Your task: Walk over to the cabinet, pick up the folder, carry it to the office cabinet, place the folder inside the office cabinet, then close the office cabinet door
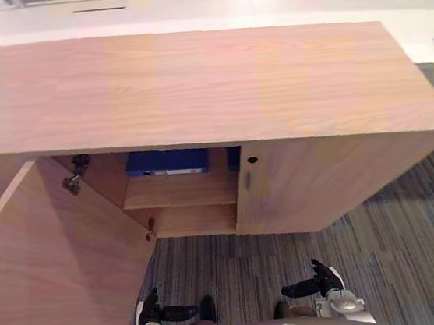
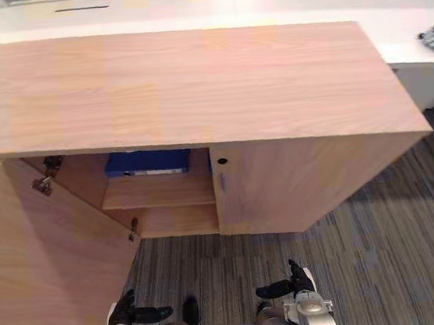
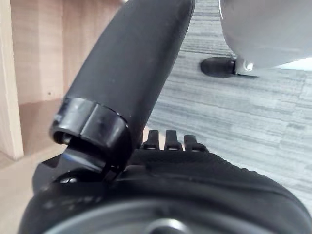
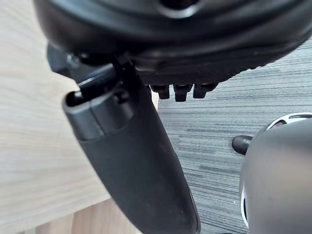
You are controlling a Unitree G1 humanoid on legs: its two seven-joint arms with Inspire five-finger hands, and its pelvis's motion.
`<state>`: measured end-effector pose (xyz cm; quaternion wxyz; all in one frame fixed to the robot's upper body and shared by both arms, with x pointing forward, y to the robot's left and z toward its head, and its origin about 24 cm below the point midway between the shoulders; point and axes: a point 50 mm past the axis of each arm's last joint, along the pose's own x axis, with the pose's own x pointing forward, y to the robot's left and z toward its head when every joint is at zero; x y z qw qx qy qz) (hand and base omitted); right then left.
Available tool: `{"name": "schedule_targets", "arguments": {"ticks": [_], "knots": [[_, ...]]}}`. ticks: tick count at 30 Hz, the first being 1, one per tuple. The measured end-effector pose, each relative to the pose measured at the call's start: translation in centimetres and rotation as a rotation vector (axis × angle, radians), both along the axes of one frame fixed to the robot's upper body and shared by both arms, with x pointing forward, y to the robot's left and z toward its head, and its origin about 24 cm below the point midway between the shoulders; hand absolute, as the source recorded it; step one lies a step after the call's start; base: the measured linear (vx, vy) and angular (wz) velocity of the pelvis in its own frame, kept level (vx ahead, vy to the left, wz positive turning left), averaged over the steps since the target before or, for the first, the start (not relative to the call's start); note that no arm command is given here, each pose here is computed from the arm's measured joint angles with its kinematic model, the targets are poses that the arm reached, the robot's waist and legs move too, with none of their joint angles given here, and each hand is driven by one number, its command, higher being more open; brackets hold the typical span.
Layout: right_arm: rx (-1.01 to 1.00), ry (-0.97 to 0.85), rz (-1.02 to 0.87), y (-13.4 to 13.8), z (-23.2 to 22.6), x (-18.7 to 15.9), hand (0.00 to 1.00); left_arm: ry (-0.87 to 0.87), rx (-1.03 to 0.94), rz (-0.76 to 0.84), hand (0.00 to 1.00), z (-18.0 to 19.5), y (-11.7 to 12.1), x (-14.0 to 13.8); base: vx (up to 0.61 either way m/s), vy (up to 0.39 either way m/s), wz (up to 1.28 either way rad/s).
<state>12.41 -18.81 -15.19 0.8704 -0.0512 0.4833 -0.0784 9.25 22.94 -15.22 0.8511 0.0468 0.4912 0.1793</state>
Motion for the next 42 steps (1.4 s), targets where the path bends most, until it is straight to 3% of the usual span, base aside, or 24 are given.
{"name": "schedule_targets", "arguments": {"ticks": [8, 12, 14, 25, 28, 31, 34, 38, 42], "knots": [[-0.021, -0.108, -0.024, -0.5, 1.4, 3.4, 1.00, -0.022, -0.038, 0.150, 1.00, -0.1, 0.2, -0.5, -0.03, -0.045, 0.87], [0.006, -0.121, -0.070, 0.1, 1.5, 3.4, 1.00, -0.073, -0.051, 0.270, 1.00, 0.3, 0.9, -0.2, -0.04, 0.048, 0.76], [0.004, -0.132, -0.073, 0.0, 1.6, 3.5, 1.00, -0.058, -0.041, 0.318, 1.00, 0.2, 1.5, -1.4, 0.08, 0.112, 0.21], [0.026, -0.093, -0.068, 0.8, 1.1, 3.0, 1.00, -0.052, -0.011, 0.341, 1.00, 0.5, 2.9, -2.0, 0.07, 0.050, 0.00], [0.013, -0.067, -0.069, 0.3, 0.8, 2.5, 1.00, -0.072, -0.015, 0.409, 1.00, 0.7, 3.7, -2.2, 0.04, -0.042, 0.02], [-0.009, -0.057, -0.075, -0.4, 0.8, 2.3, 1.00, -0.119, 0.000, 0.589, 1.00, 1.3, 5.8, -3.1, 0.02, -0.024, 0.00], [-0.023, -0.058, -0.076, -1.0, 0.9, 2.3, 1.00, -0.204, 0.076, 0.718, 1.00, 3.1, 9.4, -3.5, 0.00, -0.025, -0.02], [-0.039, -0.054, -0.077, -1.5, 0.9, 2.1, 1.00, -0.321, 0.230, 0.741, 1.00, 6.8, 14.8, -3.1, -0.02, -0.056, 0.03], [-0.046, -0.049, -0.076, -1.8, 0.9, 2.0, 1.00, -0.379, 0.309, 0.743, 1.00, 9.0, 17.3, -2.9, -0.05, -0.030, 0.03]]}}
